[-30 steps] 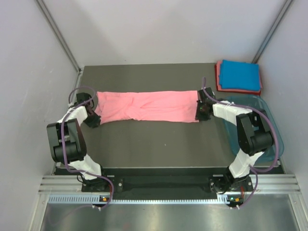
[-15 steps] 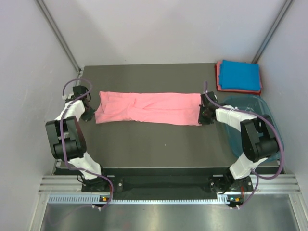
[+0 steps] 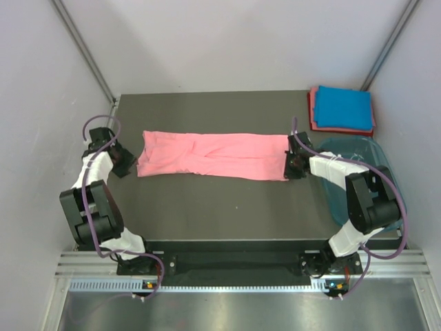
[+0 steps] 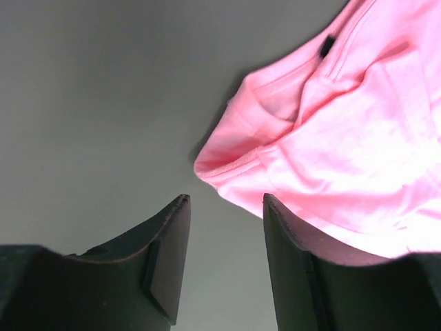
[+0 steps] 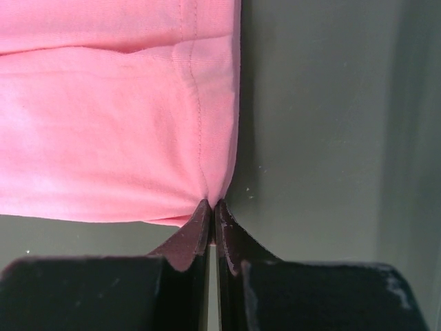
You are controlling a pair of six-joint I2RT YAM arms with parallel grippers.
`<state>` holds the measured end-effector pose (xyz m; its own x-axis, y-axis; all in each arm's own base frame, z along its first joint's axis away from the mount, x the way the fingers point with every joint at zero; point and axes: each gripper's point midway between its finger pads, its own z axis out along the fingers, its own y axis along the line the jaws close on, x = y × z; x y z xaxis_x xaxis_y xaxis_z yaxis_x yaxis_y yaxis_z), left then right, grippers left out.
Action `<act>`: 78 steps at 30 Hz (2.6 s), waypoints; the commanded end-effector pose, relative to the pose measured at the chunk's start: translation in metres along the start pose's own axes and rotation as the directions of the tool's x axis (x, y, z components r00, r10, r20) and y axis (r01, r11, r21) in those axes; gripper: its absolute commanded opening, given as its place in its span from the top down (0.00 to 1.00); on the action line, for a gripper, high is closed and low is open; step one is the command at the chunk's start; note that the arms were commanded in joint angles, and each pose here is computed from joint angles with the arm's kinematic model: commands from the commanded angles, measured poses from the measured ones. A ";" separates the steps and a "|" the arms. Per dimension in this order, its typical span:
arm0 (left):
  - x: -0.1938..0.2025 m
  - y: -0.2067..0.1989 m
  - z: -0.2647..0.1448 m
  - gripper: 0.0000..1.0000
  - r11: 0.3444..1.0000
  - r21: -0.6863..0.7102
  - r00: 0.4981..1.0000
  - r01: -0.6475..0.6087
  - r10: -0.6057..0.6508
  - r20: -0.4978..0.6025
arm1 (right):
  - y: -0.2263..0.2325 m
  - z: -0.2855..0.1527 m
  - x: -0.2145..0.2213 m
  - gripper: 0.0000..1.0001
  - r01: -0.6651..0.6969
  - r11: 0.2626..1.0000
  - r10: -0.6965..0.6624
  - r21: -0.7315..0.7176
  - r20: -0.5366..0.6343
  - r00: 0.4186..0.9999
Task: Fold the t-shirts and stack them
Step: Fold the tshirt
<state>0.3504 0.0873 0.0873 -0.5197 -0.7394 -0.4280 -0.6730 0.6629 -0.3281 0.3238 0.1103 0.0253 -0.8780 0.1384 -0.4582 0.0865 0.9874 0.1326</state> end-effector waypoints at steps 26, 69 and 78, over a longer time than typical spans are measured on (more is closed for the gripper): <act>0.029 0.018 0.058 1.00 0.981 0.064 0.979 0.182 -0.175 -0.103 | 0.002 -0.021 -0.014 1.00 0.052 0.998 -0.050 -0.020 0.053 0.997; -0.020 -0.112 0.032 0.67 0.943 0.292 0.981 -0.162 0.185 -0.053 | 0.038 -0.087 -0.022 0.61 0.012 0.972 0.026 -0.237 0.156 0.987; -0.053 -0.125 0.093 0.60 0.922 0.250 0.943 -0.297 0.324 -0.074 | 0.049 -0.051 -0.109 0.57 0.094 0.981 -0.053 -0.172 0.229 0.972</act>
<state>0.5034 0.0473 0.0720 -0.7153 -0.5514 -0.4294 -0.3785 0.8222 -0.4252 0.3599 0.1417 0.1233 -0.7754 0.1338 -0.6171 -0.0611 0.9568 0.2842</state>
